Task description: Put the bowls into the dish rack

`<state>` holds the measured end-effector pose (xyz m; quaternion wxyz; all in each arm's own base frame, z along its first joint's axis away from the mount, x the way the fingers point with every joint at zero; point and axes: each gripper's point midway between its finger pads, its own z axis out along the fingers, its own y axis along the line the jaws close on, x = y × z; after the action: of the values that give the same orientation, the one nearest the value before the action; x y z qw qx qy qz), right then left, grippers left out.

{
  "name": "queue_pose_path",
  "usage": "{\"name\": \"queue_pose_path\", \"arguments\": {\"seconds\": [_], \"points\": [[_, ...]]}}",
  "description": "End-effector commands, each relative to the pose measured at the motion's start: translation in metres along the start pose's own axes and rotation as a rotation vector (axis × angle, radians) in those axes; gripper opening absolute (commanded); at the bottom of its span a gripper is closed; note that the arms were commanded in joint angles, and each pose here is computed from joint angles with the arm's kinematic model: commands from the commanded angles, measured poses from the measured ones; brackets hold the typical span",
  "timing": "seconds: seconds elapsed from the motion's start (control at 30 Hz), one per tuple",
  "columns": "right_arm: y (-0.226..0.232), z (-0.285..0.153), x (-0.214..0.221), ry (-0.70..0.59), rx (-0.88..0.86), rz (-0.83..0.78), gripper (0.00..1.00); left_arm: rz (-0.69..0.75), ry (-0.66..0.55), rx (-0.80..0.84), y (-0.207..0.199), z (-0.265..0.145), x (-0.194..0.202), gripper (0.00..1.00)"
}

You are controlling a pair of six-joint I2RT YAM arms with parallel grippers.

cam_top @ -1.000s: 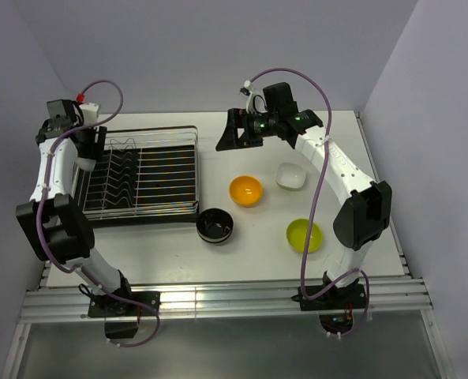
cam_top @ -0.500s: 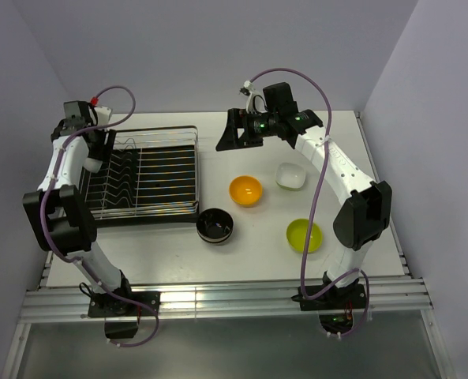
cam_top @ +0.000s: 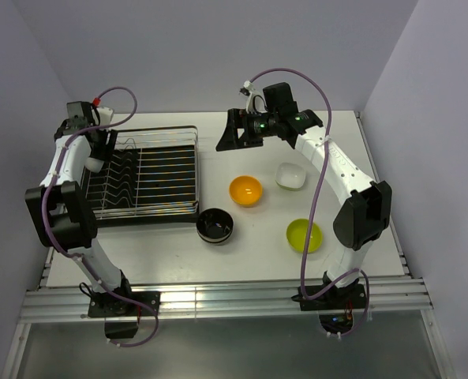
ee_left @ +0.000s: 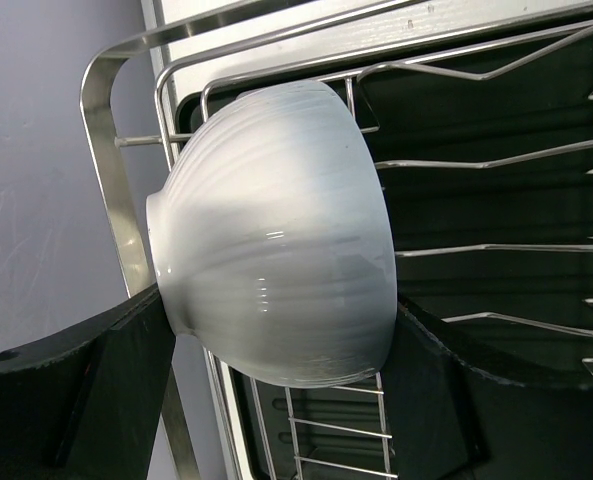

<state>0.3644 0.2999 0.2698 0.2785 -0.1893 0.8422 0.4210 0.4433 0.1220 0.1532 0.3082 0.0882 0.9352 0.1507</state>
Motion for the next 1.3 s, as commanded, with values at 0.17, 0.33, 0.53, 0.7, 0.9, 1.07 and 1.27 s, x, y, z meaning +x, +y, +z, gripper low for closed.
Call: {"name": "queue_pose_path", "arguments": {"seconds": [0.17, 0.33, 0.53, 0.7, 0.9, 1.07, 1.27], "points": [[0.002, 0.002, -0.001, 0.002, -0.011, -0.018, 0.95, -0.014, -0.018, -0.016, 0.002, -0.003, -0.011, 0.03], [0.002, 0.003, -0.001, 0.005, -0.012, -0.019, 0.95, -0.014, -0.009, -0.010, -0.003, -0.001, -0.008, 0.18], [0.000, 0.003, 0.002, 0.010, -0.008, -0.018, 0.94, -0.017, -0.010, 0.018, -0.009, -0.002, -0.009, 0.45], [0.001, 0.002, 0.002, 0.008, -0.009, -0.018, 0.94, -0.017, -0.018, 0.033, -0.014, -0.006, -0.012, 0.54], [0.001, 0.002, 0.001, 0.006, -0.008, -0.019, 0.94, -0.012, -0.018, 0.048, -0.019, -0.008, -0.014, 0.79], [0.000, 0.002, 0.001, 0.005, -0.005, -0.017, 0.94, -0.015, -0.015, 0.064, -0.023, -0.008, -0.013, 0.99], [-0.001, 0.002, 0.003, 0.008, -0.001, -0.019, 0.95, -0.012, -0.026, 0.091, -0.030, -0.013, -0.017, 1.00]]}}
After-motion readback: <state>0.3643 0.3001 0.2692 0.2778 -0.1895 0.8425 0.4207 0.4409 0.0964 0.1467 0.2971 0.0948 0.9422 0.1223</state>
